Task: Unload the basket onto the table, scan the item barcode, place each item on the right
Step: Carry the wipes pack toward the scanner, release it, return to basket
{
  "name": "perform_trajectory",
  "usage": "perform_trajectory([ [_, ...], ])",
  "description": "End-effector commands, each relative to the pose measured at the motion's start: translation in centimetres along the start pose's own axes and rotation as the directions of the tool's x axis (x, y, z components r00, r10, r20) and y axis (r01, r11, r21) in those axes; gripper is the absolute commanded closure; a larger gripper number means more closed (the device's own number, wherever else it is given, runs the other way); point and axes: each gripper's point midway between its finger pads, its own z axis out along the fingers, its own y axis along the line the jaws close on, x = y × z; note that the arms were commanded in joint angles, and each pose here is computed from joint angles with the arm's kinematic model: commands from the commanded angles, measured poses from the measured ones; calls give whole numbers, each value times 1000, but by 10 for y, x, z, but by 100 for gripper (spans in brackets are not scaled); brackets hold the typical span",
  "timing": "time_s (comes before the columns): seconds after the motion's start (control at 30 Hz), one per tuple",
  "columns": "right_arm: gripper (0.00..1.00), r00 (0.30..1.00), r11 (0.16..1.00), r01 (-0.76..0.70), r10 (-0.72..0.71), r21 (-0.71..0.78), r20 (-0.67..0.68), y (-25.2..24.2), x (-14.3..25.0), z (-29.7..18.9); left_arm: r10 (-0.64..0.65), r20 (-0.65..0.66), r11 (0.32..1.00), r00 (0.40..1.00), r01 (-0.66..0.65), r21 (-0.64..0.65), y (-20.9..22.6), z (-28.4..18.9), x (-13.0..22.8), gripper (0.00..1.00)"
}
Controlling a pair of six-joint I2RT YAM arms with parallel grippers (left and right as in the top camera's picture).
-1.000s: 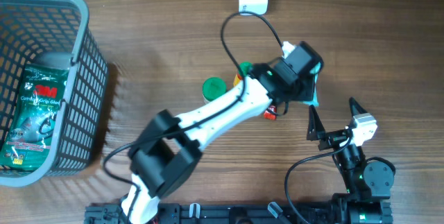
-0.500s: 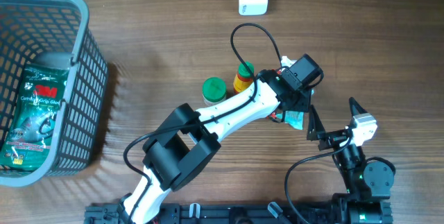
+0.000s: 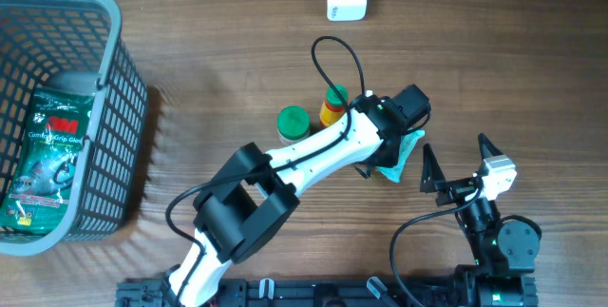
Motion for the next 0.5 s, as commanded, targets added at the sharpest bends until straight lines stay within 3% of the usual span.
perform_trajectory([
  [0.0,0,1000,1000,-11,11,10,8,-1,-1,0,-4,100,1000,995,2,13,5,-53,-12,52],
  [0.13,0,1000,1000,-12,12,10,8,-1,-1,0,-14,207,1000,978,14,0,21,-103,-20,46],
  [0.23,0,1000,1000,-12,12,10,8,-1,-1,0,-34,355,998,934,51,-39,44,-151,-34,31],
  [0.37,0,1000,1000,-11,11,10,8,-1,-1,0,-72,542,983,837,151,-102,88,-211,-52,23],
  [0.47,0,1000,1000,-11,11,10,8,-1,-1,0,-127,664,956,737,269,-115,133,-258,-62,7],
])
